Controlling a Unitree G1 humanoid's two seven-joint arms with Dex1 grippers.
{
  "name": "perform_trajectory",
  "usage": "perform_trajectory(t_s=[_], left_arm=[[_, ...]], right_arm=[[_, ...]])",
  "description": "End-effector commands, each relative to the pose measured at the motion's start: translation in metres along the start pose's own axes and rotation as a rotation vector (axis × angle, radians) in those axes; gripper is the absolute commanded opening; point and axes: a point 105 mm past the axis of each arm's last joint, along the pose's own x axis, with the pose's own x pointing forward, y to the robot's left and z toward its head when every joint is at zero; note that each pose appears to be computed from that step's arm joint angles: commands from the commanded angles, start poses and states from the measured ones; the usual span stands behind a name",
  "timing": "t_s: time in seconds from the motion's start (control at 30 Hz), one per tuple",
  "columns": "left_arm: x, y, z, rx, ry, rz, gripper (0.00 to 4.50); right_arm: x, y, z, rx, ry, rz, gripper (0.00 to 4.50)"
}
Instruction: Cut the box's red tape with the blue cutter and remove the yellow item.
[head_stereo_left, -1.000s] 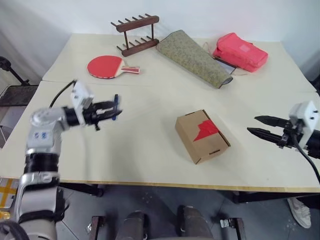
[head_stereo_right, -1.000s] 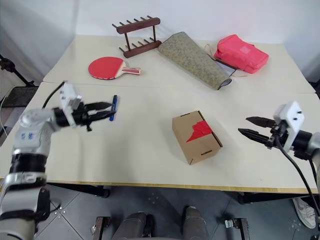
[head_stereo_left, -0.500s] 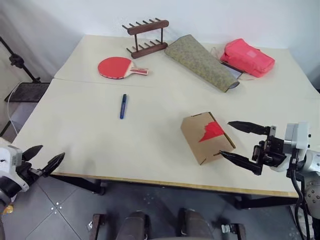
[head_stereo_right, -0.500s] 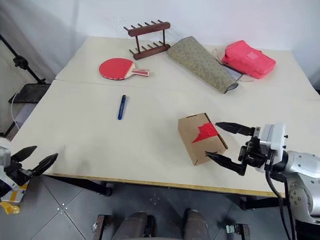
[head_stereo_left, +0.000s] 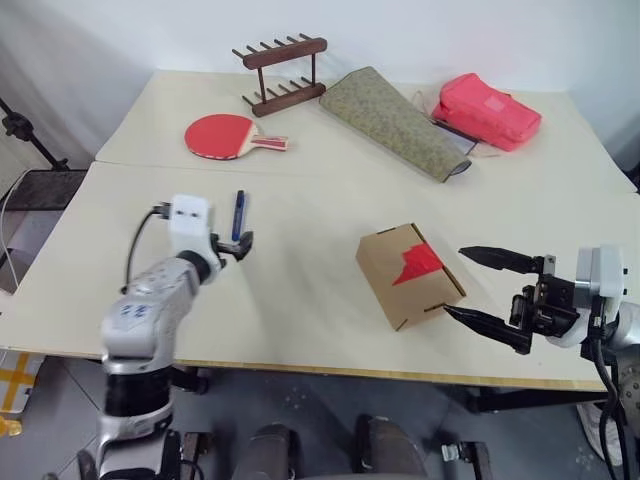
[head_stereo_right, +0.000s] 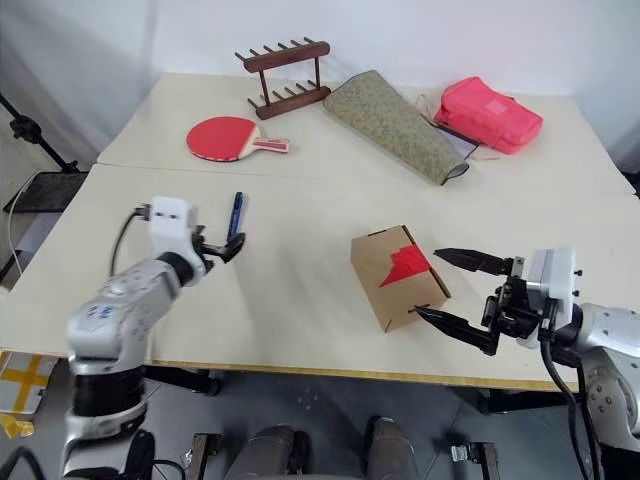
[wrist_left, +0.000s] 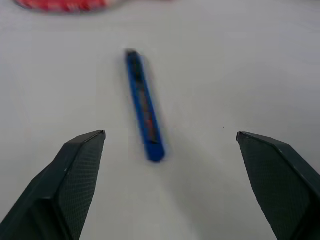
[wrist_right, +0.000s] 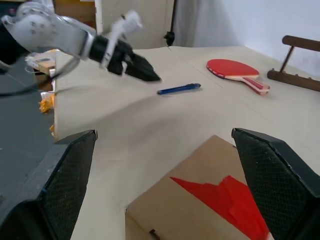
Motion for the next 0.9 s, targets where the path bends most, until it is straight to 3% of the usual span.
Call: perform_trajectory(t_s=[0.03, 0.17, 0.33, 0.5, 0.73, 0.9], left_arm=[[0.027, 0.002, 0.017, 0.026, -0.015, 0.108, 4.47], [0.048, -0.001, 0.024, -0.016, 0.002, 0.144, 4.47], [0.066, -0.011, 0.011, -0.036, 0.077, 0.121, 4.47], [0.07, -0.006, 0.005, -0.015, 0.106, 0.138, 4.47], [0.069, -0.002, -0.021, -0.022, 0.213, 0.141, 4.47], [0.068, 0.003, -0.03, -0.025, 0.237, 0.158, 3.37]], right_arm=[[0.002, 0.003, 0.014, -0.049, -0.025, -0.008, 4.5], [0.003, 0.004, 0.014, -0.05, -0.028, -0.025, 4.5], [0.004, 0.005, 0.015, -0.062, -0.041, -0.053, 4.5], [0.005, 0.005, 0.017, -0.07, -0.052, -0.073, 4.5], [0.002, 0.007, 0.016, -0.078, -0.057, -0.111, 4.5], [0.0, 0.008, 0.015, -0.089, -0.055, -0.128, 4.5]])
